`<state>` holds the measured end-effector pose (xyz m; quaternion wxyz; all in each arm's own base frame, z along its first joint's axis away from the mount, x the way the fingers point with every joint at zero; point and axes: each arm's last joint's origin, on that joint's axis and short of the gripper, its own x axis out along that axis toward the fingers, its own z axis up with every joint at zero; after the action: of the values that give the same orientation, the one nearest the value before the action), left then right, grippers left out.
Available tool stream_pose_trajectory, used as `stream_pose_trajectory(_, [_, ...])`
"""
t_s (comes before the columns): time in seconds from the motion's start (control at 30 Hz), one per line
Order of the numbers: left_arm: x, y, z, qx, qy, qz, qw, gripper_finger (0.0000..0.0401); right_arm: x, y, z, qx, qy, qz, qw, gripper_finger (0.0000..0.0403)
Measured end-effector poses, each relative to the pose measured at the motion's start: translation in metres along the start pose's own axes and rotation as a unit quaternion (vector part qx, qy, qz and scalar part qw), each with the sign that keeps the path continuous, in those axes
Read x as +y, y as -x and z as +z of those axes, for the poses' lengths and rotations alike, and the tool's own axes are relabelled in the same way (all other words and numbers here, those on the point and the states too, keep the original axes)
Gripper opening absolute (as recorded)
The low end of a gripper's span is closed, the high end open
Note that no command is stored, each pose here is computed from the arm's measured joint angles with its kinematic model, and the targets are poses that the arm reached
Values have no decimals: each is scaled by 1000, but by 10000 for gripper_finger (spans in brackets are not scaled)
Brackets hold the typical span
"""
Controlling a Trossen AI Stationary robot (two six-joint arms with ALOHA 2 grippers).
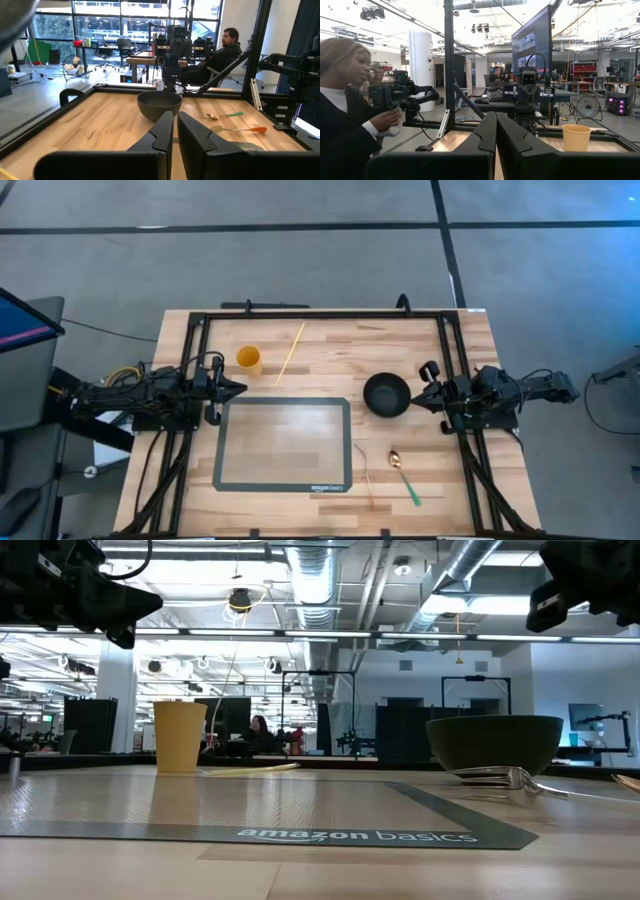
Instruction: Pick & Place Utensil
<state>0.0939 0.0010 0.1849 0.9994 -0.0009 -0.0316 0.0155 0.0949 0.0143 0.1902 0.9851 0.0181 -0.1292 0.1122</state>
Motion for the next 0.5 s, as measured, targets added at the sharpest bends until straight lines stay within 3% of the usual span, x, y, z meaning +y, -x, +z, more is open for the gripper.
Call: stream_pose_trajectory(0.5, [0, 0, 3, -17, 1, 0, 1000, 26, 0, 0, 0, 0, 0, 0, 1000, 0])
